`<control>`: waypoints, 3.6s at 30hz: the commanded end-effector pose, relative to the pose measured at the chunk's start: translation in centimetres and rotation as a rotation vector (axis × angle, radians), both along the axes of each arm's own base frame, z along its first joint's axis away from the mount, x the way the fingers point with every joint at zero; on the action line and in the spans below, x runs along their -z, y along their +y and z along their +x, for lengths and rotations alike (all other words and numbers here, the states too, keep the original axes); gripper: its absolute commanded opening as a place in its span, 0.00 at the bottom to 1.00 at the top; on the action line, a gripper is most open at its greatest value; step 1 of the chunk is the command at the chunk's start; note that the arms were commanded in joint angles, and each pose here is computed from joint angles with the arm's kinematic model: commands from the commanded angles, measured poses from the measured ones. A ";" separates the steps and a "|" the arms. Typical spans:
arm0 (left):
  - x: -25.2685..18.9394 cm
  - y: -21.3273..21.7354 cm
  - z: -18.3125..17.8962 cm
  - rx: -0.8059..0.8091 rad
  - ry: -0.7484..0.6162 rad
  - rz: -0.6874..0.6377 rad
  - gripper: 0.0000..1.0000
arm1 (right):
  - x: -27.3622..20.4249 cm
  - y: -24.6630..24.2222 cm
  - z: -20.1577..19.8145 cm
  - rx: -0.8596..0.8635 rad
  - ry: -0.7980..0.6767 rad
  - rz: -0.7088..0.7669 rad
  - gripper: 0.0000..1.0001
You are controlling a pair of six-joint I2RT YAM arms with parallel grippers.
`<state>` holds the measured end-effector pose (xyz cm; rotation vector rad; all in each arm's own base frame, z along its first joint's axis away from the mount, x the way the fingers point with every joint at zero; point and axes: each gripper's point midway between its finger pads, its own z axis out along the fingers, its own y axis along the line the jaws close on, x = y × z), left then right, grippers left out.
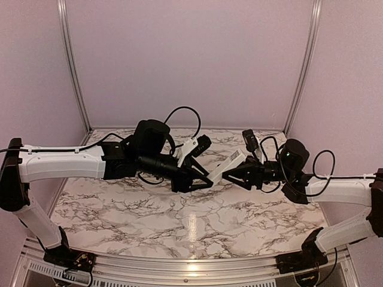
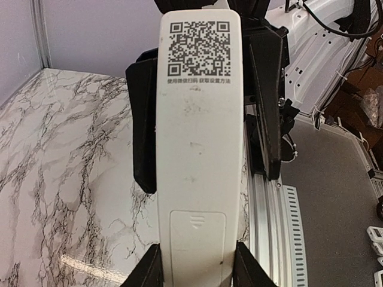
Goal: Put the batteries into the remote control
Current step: Pass from the left arm to the right, then place the remote control at the center of the board.
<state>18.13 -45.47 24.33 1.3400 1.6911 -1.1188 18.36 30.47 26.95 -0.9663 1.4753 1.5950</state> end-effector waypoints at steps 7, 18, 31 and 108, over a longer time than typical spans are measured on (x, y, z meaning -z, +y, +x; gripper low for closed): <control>-3.0 -0.5 -0.1 -0.003 0.004 -0.119 0.15 | -1.7 1.1 -0.9 -0.089 -0.007 0.043 0.34; -2.4 0.0 0.1 -0.025 -0.019 -0.097 0.39 | -2.5 1.2 -1.2 -0.120 -0.015 0.040 0.10; -0.2 5.0 -0.7 -0.036 -0.405 0.043 0.72 | -2.9 0.9 -2.5 -0.230 0.033 0.002 0.00; 4.0 19.0 9.9 -0.841 0.047 0.042 0.99 | 17.7 1.0 6.2 0.229 0.168 -1.433 0.00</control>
